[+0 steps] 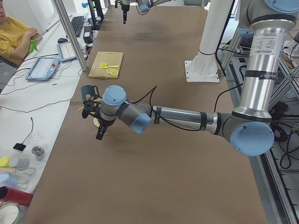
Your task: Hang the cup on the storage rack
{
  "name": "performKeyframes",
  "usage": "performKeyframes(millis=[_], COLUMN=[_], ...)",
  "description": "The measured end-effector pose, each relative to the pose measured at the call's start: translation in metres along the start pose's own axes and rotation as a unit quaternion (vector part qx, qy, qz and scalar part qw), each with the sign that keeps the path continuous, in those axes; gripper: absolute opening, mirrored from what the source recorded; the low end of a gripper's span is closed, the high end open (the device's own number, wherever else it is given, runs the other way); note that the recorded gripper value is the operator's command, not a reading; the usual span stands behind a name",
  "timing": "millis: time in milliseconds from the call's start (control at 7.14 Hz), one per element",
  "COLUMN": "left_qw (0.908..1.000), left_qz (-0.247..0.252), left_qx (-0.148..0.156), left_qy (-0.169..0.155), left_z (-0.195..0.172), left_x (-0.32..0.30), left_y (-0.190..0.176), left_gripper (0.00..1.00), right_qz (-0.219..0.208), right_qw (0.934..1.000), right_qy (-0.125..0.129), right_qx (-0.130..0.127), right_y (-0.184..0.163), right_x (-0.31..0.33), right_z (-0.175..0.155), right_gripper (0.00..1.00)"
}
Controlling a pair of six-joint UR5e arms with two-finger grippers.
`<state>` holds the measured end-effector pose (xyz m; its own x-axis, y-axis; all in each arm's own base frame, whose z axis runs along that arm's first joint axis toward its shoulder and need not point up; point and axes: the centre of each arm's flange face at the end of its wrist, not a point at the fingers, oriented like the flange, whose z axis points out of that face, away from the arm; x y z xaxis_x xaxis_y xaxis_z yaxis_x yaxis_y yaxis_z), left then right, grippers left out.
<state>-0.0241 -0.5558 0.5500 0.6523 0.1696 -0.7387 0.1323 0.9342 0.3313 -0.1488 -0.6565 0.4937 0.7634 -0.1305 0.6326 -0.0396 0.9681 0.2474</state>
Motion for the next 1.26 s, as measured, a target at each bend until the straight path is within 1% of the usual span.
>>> performKeyframes(millis=[140,280,420,560,700,840,980,1260], left_qw=[0.9995,0.9985,0.9975,0.9965,0.9957,0.9954,0.9954,0.995], left_qz=[-0.004,-0.011,-0.011,0.0,0.008,0.012,0.013,0.015], left_qx=[-0.028,-0.048,-0.066,-0.08,-0.09,-0.094,-0.095,-0.097], left_qy=[0.017,0.023,0.024,0.024,0.021,0.014,0.004,-0.017], left_z=[0.003,0.009,0.017,0.023,0.027,0.027,0.026,0.03], left_x=[-0.006,-0.009,-0.01,-0.015,-0.023,-0.028,-0.032,-0.042], left_y=[0.021,0.039,0.053,0.069,0.087,0.103,0.113,0.122], left_gripper=[0.98,0.97,0.98,0.98,0.98,0.98,0.98,0.98], right_qz=[0.005,0.008,0.004,-0.01,-0.026,-0.036,-0.039,-0.039], right_qw=[0.9999,0.9996,0.9993,0.9985,0.9973,0.9966,0.9961,0.9956], right_qy=[-0.012,-0.019,-0.016,-0.01,-0.006,-0.005,-0.005,-0.005], right_qx=[-0.009,-0.018,-0.034,-0.054,-0.068,-0.075,-0.079,-0.085], right_y=[0.011,0.024,0.034,0.046,0.064,0.084,0.1,0.121], right_x=[0.047,0.086,0.116,0.145,0.17,0.183,0.19,0.196], right_z=[-0.013,-0.026,-0.036,-0.044,-0.05,-0.052,-0.051,-0.048], right_gripper=[1.0,1.0,1.0,1.0,1.0,1.0,1.0,1.0])
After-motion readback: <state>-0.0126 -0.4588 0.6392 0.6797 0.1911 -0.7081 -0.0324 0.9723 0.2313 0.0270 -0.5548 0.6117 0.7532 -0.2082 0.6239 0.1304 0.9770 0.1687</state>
